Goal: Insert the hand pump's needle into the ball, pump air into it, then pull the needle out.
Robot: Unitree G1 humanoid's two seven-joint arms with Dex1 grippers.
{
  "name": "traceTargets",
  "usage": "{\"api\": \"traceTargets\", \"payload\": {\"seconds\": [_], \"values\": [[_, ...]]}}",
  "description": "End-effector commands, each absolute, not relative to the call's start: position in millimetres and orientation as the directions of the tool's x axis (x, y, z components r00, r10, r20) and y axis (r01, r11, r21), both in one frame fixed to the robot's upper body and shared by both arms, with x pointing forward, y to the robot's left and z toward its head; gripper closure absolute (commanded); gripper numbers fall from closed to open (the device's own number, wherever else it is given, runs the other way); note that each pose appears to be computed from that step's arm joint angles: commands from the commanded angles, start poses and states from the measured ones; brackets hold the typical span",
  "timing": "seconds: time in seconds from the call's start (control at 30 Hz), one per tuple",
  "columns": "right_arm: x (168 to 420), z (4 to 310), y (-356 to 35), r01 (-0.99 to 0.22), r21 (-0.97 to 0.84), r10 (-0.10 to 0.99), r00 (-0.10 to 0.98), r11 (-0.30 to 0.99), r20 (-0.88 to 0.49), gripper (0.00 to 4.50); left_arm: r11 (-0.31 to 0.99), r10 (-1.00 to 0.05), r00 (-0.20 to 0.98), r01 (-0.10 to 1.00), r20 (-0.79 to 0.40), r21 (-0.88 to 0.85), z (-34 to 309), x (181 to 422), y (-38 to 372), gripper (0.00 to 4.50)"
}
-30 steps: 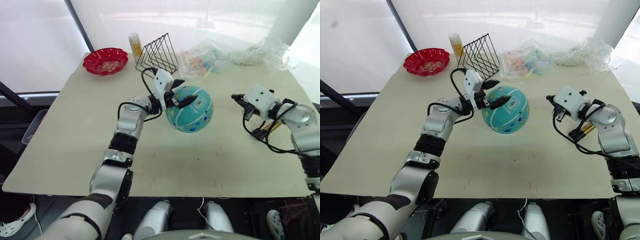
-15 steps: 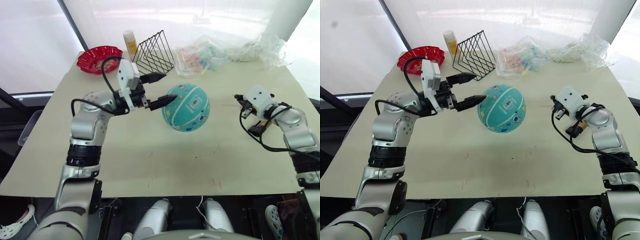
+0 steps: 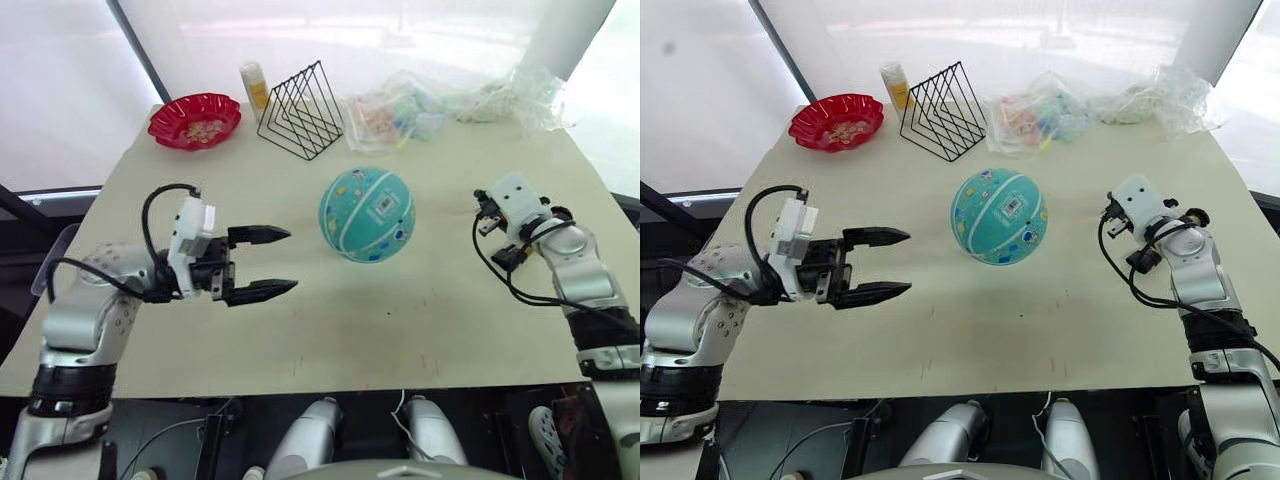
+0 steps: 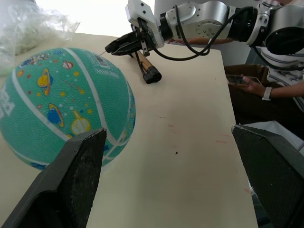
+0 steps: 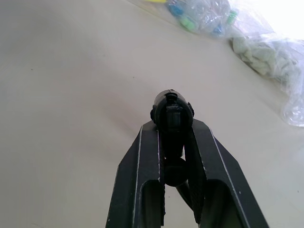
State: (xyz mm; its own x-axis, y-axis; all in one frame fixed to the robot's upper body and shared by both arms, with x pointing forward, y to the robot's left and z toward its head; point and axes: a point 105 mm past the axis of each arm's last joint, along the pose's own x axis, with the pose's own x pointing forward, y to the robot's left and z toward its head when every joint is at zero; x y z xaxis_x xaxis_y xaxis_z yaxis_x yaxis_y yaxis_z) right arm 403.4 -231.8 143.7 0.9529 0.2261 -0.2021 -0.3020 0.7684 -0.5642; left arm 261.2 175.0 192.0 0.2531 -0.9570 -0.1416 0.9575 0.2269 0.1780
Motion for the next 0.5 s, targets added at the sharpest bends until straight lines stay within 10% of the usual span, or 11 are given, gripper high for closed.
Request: {"api": "traceTargets", "payload": {"seconds": [0.03, 0.23, 0.5], "values": [[404.5, 153.0, -246.0, -0.239, -0.530, 0.170, 0.970, 0.814, -0.175, 4.40, 0.257, -0.951, 0.288, 0.939, -0.112, 0.228, 203.6, 258.5, 191.3, 0.00], [407.7, 157.9, -248.5, -0.220, -0.472, 0.163, 0.974, 0.854, -0.159, 4.40, 0.263, -0.951, 0.293, 0.935, -0.102, 0.237, 205.3, 254.9, 195.9, 0.00], [404.4, 204.0, -261.5, -0.143, -0.564, 0.164, 0.986, 0.813, -0.013, 0.87, 0.270, -0.950, 0.298, 0.934, -0.093, 0.234, 201.8, 252.7, 189.4, 0.00]]}}
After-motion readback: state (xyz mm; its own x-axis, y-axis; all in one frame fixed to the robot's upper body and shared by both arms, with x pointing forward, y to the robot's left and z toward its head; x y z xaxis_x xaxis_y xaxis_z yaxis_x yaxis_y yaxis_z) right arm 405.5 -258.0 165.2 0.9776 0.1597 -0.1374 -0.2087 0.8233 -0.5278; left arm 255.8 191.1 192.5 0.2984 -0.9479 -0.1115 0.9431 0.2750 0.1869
